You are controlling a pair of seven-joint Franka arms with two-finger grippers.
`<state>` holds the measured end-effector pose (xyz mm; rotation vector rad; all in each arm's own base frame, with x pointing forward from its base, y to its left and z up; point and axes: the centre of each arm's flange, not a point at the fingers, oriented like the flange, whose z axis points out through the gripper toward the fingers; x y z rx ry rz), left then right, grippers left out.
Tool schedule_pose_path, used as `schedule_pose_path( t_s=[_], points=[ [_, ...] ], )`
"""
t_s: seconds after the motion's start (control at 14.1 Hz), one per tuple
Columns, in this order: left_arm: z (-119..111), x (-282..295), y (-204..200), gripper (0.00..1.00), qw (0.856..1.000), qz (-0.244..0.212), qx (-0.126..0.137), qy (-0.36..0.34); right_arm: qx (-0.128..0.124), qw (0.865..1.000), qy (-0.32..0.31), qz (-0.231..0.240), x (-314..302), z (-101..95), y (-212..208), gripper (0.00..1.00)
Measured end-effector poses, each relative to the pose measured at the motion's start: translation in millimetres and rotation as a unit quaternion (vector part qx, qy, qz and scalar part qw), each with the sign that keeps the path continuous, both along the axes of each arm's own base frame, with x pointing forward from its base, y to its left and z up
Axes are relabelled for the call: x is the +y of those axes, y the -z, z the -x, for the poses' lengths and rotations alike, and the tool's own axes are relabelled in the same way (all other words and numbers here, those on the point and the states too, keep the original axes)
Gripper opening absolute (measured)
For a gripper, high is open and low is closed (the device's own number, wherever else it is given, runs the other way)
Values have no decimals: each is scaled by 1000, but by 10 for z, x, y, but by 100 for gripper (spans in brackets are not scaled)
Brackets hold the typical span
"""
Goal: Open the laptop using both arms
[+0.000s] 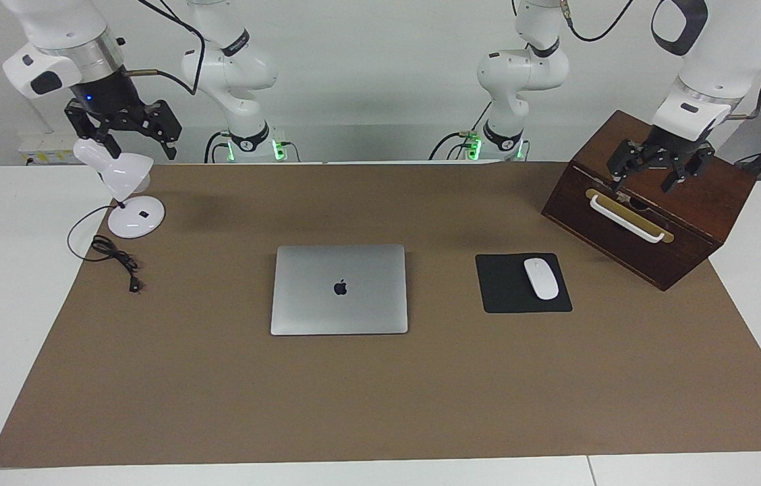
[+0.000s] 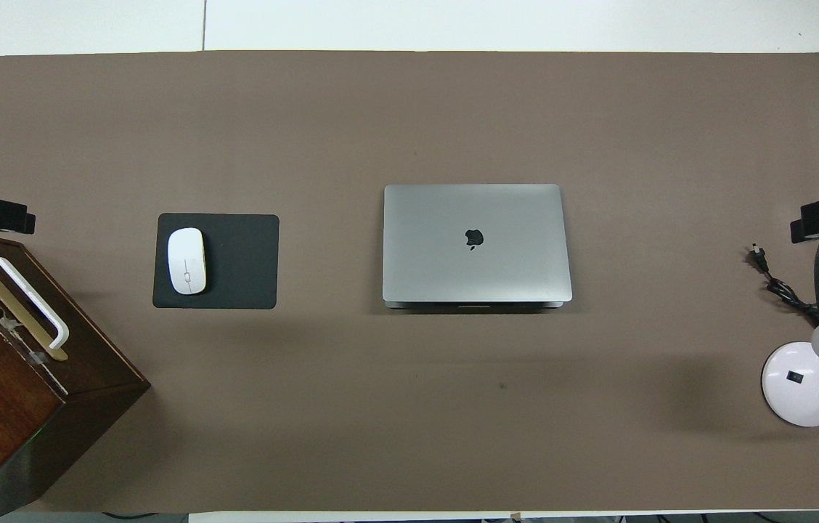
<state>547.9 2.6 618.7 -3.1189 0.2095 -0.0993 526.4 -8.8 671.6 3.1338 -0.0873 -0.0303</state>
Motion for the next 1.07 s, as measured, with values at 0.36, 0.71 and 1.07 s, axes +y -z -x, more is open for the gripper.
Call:
schedule_pose_path(
  t_s=[0.36, 0.71, 1.07],
  points=[
    [0, 14, 0, 100, 1000, 0, 0, -1, 0, 1000, 1, 0, -12, 0, 1, 100],
    [0, -18, 0, 100, 1000, 0, 0, 2, -1, 1000, -1, -10, -14, 4, -6, 100],
    [0, -68, 0, 100, 1000, 0, 0, 6, -17, 1000, 11, -9, -142, -25, -12, 100]
  ],
)
